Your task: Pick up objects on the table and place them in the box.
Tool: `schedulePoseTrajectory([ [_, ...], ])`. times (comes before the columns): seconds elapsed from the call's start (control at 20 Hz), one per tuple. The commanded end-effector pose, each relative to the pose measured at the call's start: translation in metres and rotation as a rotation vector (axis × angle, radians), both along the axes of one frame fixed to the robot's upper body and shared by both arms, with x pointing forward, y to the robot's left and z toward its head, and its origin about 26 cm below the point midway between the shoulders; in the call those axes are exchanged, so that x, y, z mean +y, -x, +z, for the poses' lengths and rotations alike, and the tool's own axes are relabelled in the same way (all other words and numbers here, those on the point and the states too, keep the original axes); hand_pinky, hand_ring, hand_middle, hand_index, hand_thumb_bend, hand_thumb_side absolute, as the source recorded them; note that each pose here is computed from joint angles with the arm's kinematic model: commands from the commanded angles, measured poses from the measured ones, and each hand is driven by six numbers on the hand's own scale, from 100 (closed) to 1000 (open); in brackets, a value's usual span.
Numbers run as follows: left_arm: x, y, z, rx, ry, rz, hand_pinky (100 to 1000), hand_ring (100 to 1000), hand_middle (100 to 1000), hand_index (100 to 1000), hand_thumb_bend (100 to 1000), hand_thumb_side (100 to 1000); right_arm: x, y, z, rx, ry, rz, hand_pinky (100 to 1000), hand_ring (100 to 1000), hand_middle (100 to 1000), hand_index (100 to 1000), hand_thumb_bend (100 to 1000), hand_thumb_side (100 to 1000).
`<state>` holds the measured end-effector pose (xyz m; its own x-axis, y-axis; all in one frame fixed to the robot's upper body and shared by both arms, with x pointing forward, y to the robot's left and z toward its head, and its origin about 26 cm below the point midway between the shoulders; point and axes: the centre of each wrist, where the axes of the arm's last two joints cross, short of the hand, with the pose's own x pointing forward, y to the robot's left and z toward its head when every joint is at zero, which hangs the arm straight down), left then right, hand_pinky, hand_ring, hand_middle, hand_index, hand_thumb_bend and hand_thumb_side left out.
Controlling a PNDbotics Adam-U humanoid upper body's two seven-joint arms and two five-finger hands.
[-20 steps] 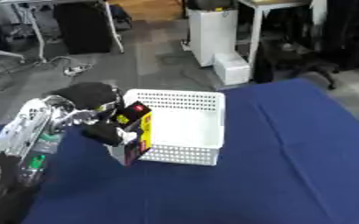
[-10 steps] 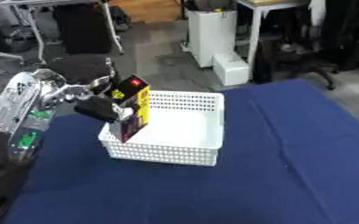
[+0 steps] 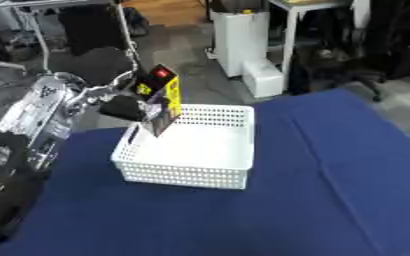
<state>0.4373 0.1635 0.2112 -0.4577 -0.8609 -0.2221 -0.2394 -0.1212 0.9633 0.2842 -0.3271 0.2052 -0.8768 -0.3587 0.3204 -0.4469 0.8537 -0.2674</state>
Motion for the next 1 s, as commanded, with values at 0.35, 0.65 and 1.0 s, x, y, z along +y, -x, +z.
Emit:
schedulePoseTrajectory([
  [0.35, 0.013, -0.042, -0.07, -0.039, 0.06, 0.063, 303, 600, 664, 767, 578, 884, 0.004, -0.003, 0.021, -0.13, 0.048, 0.053, 189, 278, 387, 470, 100, 1000],
  [0.65, 0.028, -0.047, -0.104, 0.026, -0.066, 0.109, 644, 803, 853, 853, 743, 902, 0.004, -0.004, 0.026, -0.126, 0.036, 0.063, 188, 278, 387, 470, 100, 1000],
  [1.0, 0.027, -0.041, -0.056, -0.157, 0.174, -0.052, 436, 675, 820, 820, 699, 842, 0.002, -0.003, 0.025, -0.124, 0.043, 0.055, 189, 277, 387, 470, 100, 1000],
])
